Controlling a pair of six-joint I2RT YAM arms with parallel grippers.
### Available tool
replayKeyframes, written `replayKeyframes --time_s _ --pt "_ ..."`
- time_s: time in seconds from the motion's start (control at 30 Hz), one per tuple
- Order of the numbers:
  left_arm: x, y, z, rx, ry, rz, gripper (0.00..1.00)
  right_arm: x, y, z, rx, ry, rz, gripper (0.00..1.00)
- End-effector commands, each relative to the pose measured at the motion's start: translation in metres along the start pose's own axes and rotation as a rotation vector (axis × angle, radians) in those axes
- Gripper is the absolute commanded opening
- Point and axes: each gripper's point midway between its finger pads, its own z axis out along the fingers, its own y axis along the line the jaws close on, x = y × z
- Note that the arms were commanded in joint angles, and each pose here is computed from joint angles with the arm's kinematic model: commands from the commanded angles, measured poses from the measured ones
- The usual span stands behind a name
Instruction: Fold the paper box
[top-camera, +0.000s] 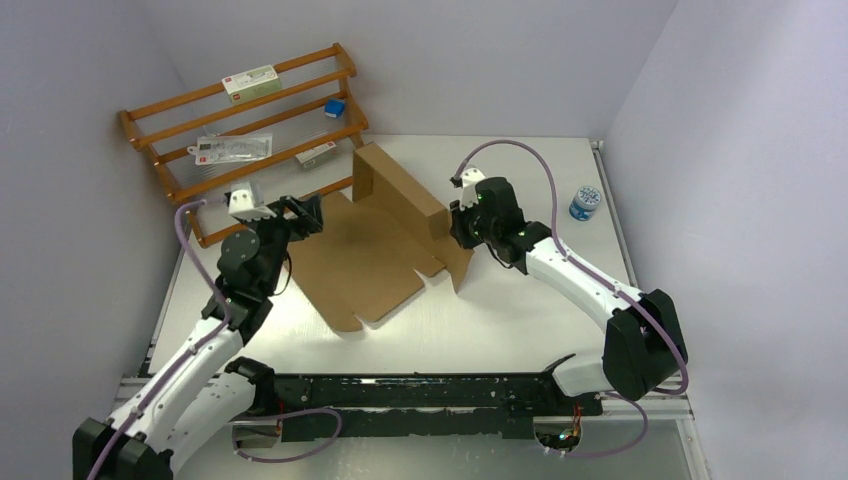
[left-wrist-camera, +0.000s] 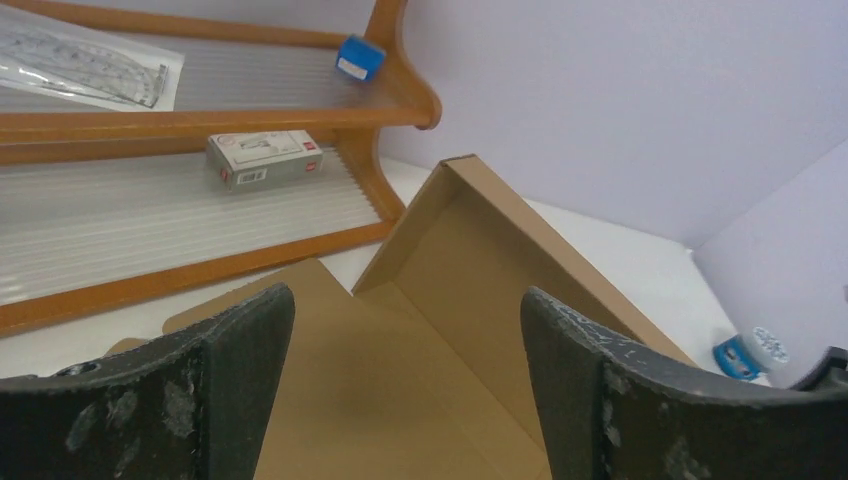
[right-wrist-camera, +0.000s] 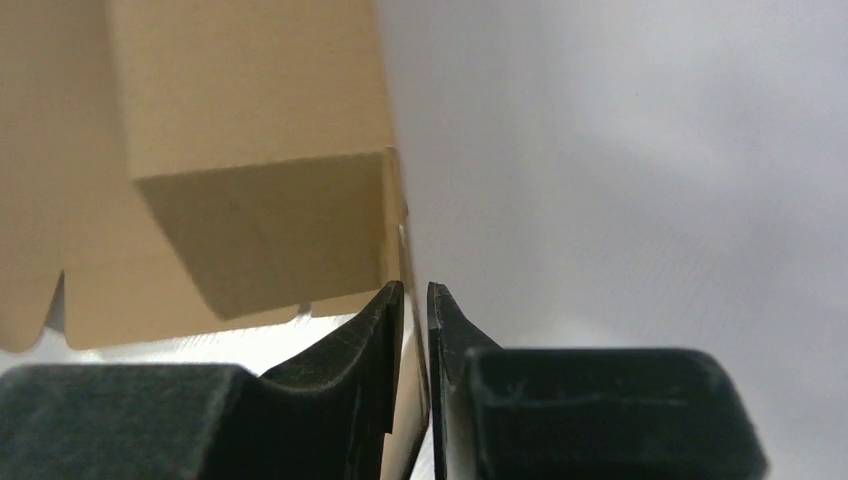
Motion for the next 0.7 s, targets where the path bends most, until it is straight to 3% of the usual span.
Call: replayKeyframes --time_s 0.0,0.2,0.33,0.47,0.67 --pt "0.001 -0.005 -0.009 0.022 -0.023 -0.034 0.87 -0.014 -0.001 -0.001 -0.004 -0.062 -0.066 0.19" --pt "0.067 -0.085 -0.020 0.408 0.134 0.134 0.85 -0.018 0.003 -0.001 -0.028 -0.075 -0.088 0.20" --pt "0.115 -0.113 -0.033 0.573 0.220 0.235 0.83 -0.017 0.004 -0.001 -0.036 -0.070 -0.093 0.20" --pt "0.150 -0.126 -0.047 0.637 0.232 0.293 0.84 -0.017 0.007 -0.001 -0.049 -0.070 -0.093 0.20" --pt "0.193 -0.135 -0.040 0.598 0.199 0.337 0.87 -0.016 0.012 0.000 -0.070 -0.073 -0.100 0.20"
